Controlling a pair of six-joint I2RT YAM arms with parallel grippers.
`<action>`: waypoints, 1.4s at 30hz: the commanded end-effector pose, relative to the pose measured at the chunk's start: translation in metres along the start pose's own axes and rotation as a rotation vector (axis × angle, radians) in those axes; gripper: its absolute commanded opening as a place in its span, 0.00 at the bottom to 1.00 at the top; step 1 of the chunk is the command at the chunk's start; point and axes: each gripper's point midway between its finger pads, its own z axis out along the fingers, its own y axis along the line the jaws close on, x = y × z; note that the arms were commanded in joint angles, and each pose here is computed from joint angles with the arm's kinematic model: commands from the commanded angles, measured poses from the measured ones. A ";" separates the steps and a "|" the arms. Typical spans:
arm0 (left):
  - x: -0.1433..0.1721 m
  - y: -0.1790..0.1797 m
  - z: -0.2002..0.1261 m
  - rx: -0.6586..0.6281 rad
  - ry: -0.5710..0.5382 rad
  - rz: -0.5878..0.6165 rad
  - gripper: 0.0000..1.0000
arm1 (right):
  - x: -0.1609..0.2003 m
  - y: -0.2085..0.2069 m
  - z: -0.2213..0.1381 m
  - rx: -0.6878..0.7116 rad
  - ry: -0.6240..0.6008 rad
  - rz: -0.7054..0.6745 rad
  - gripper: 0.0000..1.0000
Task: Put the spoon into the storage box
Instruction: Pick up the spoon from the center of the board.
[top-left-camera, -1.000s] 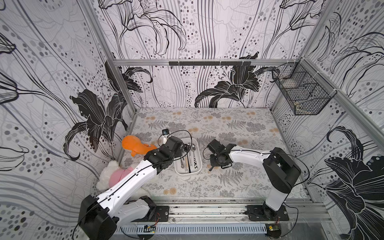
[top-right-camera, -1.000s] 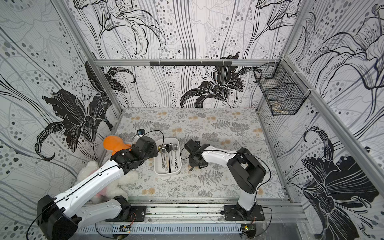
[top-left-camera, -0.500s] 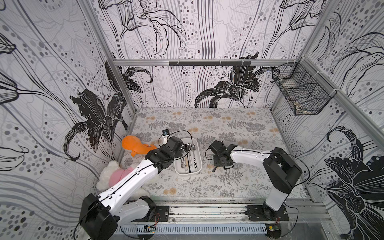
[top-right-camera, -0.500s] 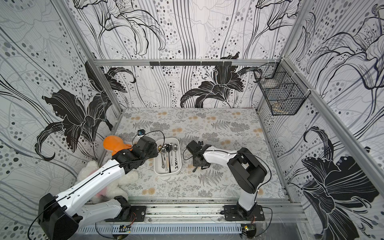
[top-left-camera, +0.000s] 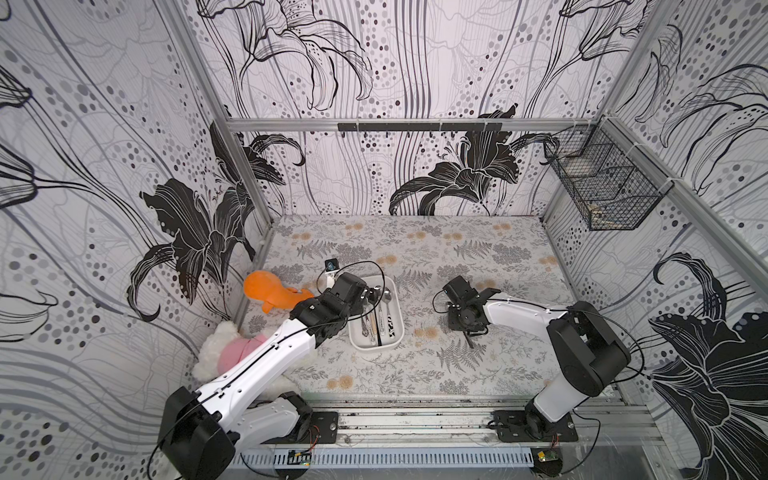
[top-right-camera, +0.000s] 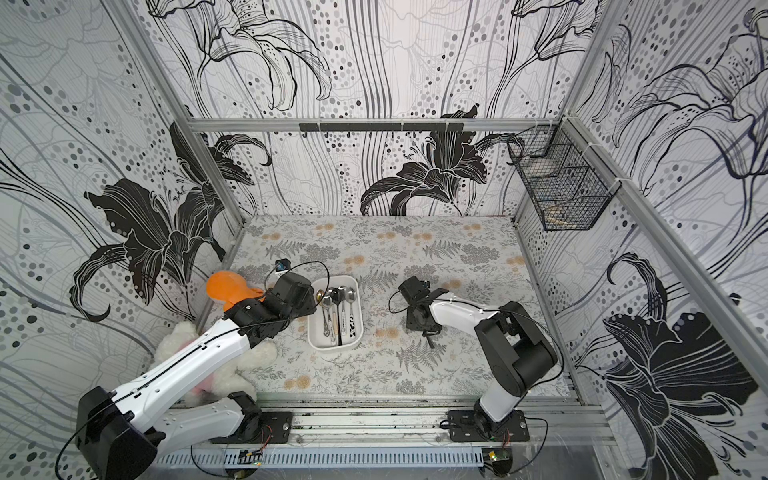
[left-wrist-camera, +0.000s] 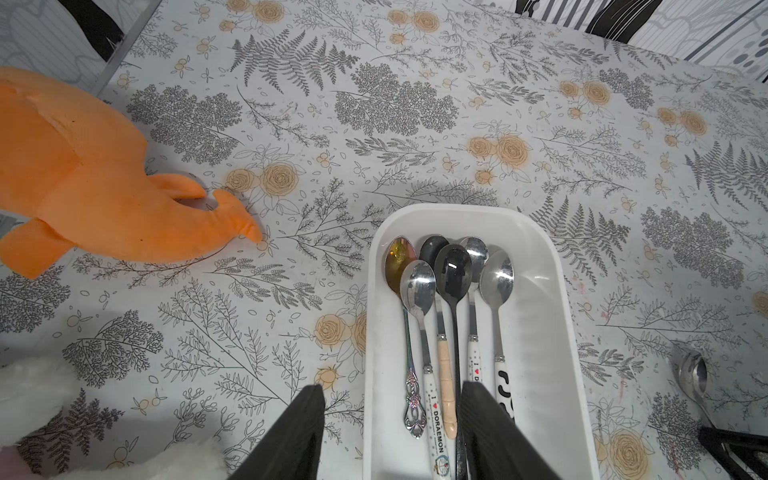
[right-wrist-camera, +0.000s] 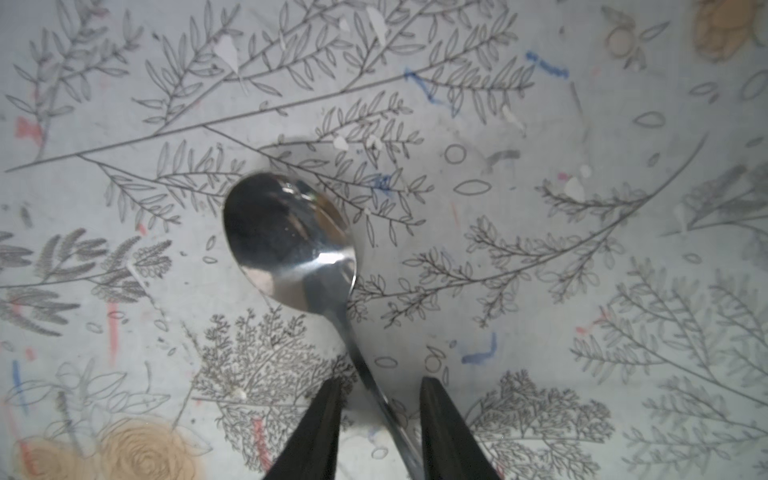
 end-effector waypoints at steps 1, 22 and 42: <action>0.000 0.004 0.001 -0.014 -0.010 -0.007 0.58 | 0.025 -0.004 0.020 0.015 0.108 -0.046 0.35; -0.002 0.005 -0.001 -0.013 -0.020 -0.015 0.58 | 0.021 0.005 0.023 -0.014 0.120 -0.088 0.27; -0.004 0.009 -0.005 -0.019 -0.034 -0.022 0.59 | 0.009 0.007 0.019 -0.007 0.093 -0.098 0.21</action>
